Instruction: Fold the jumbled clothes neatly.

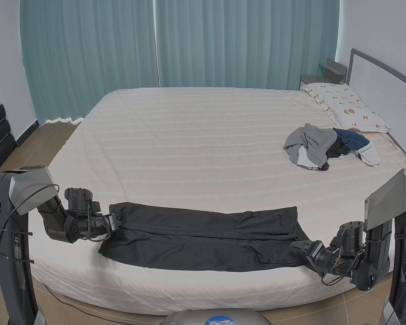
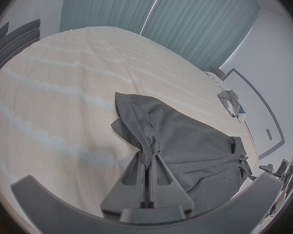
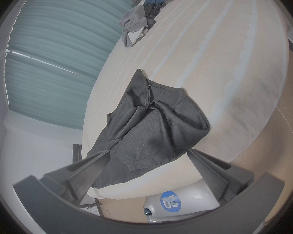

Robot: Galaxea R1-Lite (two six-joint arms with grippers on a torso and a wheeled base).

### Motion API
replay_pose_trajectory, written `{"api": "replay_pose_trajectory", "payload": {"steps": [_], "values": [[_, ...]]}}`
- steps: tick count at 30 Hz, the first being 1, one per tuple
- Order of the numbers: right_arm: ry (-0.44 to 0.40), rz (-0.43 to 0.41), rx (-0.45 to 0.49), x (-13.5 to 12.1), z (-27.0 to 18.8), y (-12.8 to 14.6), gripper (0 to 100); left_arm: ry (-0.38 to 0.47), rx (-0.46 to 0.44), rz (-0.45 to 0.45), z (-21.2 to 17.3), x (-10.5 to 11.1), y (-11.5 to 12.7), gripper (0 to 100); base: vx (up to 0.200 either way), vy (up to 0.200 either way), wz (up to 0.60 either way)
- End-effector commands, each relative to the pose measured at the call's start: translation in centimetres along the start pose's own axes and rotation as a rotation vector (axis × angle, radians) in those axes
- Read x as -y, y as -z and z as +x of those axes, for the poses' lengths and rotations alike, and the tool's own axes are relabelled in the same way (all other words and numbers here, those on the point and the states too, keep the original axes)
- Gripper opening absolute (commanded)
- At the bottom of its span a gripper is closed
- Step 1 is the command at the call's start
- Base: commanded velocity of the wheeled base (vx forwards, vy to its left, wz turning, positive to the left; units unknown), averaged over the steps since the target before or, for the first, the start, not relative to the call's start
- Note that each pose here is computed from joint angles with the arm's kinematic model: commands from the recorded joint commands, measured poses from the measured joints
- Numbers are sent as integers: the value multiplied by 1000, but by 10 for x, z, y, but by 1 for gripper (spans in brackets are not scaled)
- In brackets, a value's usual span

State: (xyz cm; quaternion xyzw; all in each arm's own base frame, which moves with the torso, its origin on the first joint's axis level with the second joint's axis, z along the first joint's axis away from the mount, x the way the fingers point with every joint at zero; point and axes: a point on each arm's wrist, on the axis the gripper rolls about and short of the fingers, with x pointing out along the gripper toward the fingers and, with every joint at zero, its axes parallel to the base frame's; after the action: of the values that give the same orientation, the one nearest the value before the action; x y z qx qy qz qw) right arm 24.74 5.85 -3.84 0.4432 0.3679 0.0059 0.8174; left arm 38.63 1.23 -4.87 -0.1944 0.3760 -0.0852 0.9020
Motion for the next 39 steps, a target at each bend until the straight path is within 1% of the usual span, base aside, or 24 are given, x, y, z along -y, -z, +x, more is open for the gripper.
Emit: {"api": "replay_pose_trajectory", "payload": {"steps": [1, 6, 12, 15, 17, 20, 21, 22, 27, 30, 35, 38, 39], "values": [[-14, -3, 8, -1, 0, -1, 100, 4, 13, 4, -5, 2, 0, 0, 0, 0, 0], [-14, -3, 8, -1, 0, -1, 100, 9, 30, 4, -4, 2, 1, 0, 0, 0, 0], [-16, -3, 11, -2, 0, -1, 100, 12, 30, -2, -4, 3, 1, 0, -200, 0, 0], [-16, -1, 11, -2, 0, -1, 100, 15, 33, -7, -3, 4, 0, 0, 0, 0, 0], [-16, -1, 11, -2, 0, -1, 100, 18, 42, -28, -4, 5, -3, 0, 0, 0, 0], [-16, -1, 11, -2, 0, -1, 100, 35, 55, -87, -2, 11, -7, 0, 0, 0, 0], [-16, -1, 11, -2, 0, -1, 100, 35, 55, -87, -2, 11, -7, 0, 0, 0, 0], [-17, -3, 11, -2, 0, -2, 100, 43, 62, -122, -1, 16, -10, 0, 0, 0, 0], [-17, -3, 11, -2, 0, -2, 100, 21, 75, -138, 1, 21, -10, 0, 0, 0, 0], [-17, -3, 11, -2, 0, -2, 100, 21, 74, -135, 1, 23, -10, 0, 0, -200, 0], [-18, -2, 10, -2, 0, -2, 100, 31, 82, -125, -7, 32, -12, 0, 0, -200, 0], [-18, -2, 10, -2, 0, -2, 100, 45, 84, -136, -14, 41, -14, 0, 0, -200, 0], [-18, -2, 10, -2, 0, -2, 100, 55, 80, -136, -16, 47, -13, 0, 0, -200, 0]]}}
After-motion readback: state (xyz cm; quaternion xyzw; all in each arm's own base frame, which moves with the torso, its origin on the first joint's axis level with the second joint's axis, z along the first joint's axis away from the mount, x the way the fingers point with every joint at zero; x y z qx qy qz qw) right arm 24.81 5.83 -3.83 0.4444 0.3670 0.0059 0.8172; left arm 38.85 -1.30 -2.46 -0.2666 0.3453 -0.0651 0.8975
